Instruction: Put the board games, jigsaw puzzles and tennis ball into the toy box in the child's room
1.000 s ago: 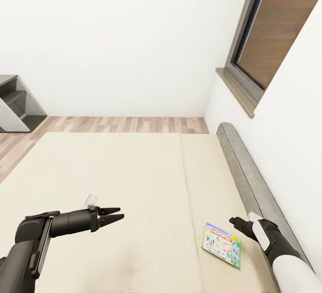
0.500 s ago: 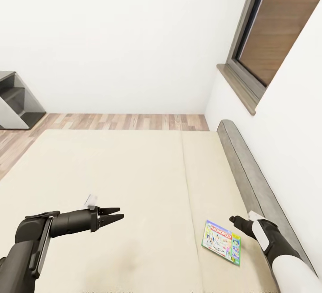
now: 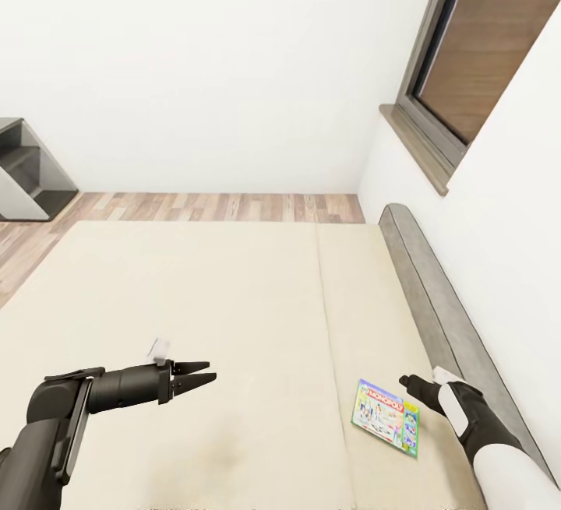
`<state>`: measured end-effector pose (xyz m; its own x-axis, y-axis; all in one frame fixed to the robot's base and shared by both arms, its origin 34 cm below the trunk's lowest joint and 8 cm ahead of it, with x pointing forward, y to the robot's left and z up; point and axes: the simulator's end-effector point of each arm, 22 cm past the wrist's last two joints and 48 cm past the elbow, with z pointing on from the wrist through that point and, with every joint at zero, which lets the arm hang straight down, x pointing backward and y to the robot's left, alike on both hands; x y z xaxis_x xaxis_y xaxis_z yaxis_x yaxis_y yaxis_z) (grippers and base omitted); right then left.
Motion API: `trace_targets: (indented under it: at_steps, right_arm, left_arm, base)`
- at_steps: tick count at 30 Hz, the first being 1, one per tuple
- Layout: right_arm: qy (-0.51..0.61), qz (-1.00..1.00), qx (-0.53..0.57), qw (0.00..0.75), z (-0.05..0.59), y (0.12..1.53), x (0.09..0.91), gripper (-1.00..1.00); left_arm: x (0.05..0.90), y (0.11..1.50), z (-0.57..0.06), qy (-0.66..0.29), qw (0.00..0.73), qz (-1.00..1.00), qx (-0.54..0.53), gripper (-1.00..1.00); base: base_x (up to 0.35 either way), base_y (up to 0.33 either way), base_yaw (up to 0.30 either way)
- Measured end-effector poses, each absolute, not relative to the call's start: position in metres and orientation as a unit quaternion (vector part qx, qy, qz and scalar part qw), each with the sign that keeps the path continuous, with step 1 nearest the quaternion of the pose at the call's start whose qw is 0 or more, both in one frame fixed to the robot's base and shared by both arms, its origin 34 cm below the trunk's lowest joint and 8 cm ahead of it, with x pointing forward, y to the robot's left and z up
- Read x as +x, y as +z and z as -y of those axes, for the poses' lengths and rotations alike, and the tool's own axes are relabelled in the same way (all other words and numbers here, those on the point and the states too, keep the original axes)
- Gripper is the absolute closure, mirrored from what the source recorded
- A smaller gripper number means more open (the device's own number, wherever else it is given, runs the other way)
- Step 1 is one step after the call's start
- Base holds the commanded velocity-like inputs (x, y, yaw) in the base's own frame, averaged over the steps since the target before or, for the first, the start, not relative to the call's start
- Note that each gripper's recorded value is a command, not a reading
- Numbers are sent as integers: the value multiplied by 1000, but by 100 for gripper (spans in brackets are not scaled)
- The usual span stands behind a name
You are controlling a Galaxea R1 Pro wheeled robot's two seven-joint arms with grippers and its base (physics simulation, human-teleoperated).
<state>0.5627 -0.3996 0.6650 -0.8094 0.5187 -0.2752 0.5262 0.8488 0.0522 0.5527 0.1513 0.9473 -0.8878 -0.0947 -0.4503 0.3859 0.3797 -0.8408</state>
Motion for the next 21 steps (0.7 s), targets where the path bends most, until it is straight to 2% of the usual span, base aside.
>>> trace_targets:
  at_steps: [21]
  right_arm:
    - [-19,-951,271,148,399,654,562,-100]
  left_arm:
    - [550,934,-150,-552,205,-804,83,-100]
  base:
    - [0,0,0]
